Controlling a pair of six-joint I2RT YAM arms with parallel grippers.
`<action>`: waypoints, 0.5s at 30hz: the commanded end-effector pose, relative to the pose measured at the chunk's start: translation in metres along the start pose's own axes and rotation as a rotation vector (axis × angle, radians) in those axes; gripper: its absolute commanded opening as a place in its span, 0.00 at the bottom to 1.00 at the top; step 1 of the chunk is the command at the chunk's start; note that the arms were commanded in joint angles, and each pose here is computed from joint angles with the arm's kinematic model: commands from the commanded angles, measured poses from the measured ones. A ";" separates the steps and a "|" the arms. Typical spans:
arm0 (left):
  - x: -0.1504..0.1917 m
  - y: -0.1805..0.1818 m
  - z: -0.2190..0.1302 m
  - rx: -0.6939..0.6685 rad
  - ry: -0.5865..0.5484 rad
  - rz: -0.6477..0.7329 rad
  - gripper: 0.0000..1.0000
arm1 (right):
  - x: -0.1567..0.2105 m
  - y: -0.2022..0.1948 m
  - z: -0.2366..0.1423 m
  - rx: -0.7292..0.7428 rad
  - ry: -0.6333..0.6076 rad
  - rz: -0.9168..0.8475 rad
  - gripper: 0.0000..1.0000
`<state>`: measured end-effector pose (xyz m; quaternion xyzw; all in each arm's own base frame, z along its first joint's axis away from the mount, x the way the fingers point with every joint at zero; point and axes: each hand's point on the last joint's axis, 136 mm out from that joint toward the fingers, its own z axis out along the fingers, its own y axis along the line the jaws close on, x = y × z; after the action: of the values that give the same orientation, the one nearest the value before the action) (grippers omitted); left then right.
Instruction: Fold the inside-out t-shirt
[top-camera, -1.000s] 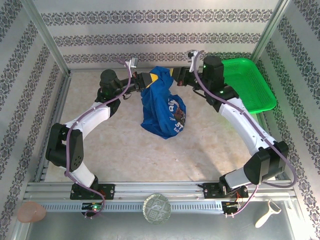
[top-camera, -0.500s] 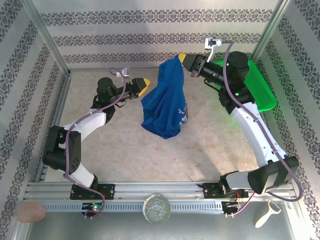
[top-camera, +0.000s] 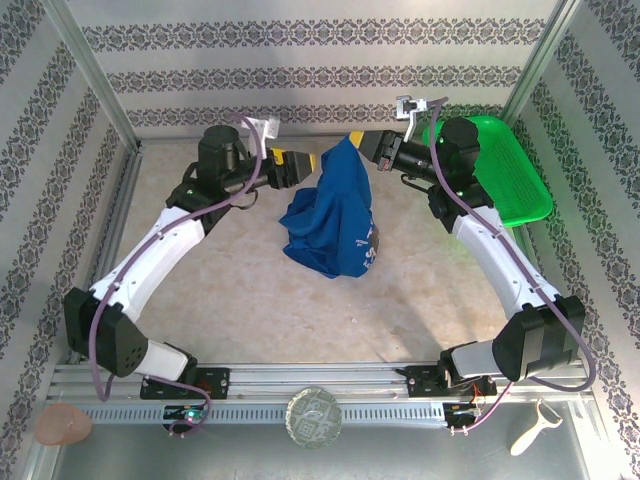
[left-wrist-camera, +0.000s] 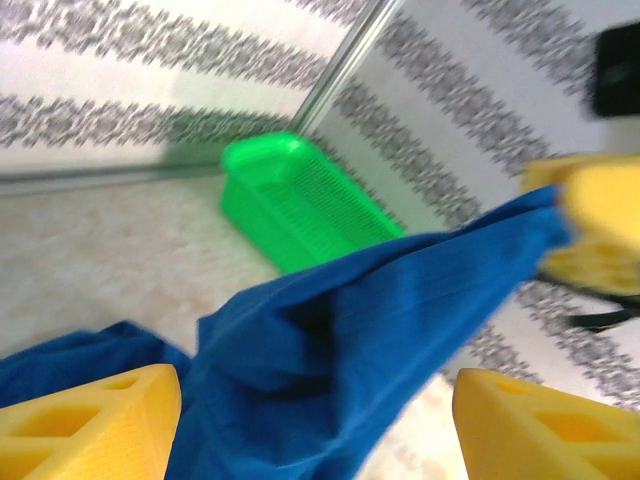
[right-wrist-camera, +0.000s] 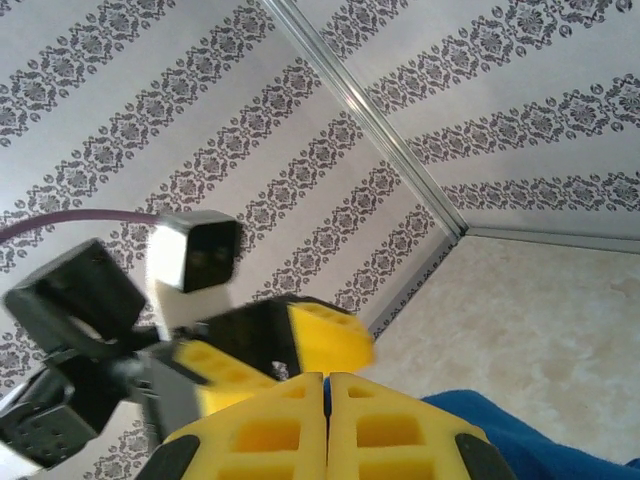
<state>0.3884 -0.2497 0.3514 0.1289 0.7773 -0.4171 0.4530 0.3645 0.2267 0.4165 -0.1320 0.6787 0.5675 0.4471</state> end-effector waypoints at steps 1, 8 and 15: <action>0.034 0.017 0.017 -0.055 0.144 0.046 0.72 | 0.000 0.022 0.000 -0.075 0.006 -0.049 0.00; 0.033 0.014 0.034 -0.030 0.164 0.061 0.71 | 0.004 0.028 0.005 -0.093 0.019 -0.046 0.00; 0.028 0.019 0.042 -0.052 0.160 0.075 0.71 | 0.007 0.035 0.005 -0.106 0.030 -0.050 0.00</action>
<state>0.4071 -0.2710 0.3045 0.1627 0.8181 -0.3816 0.3983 0.3512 0.2426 0.4189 -0.1571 0.6704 0.5815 0.4333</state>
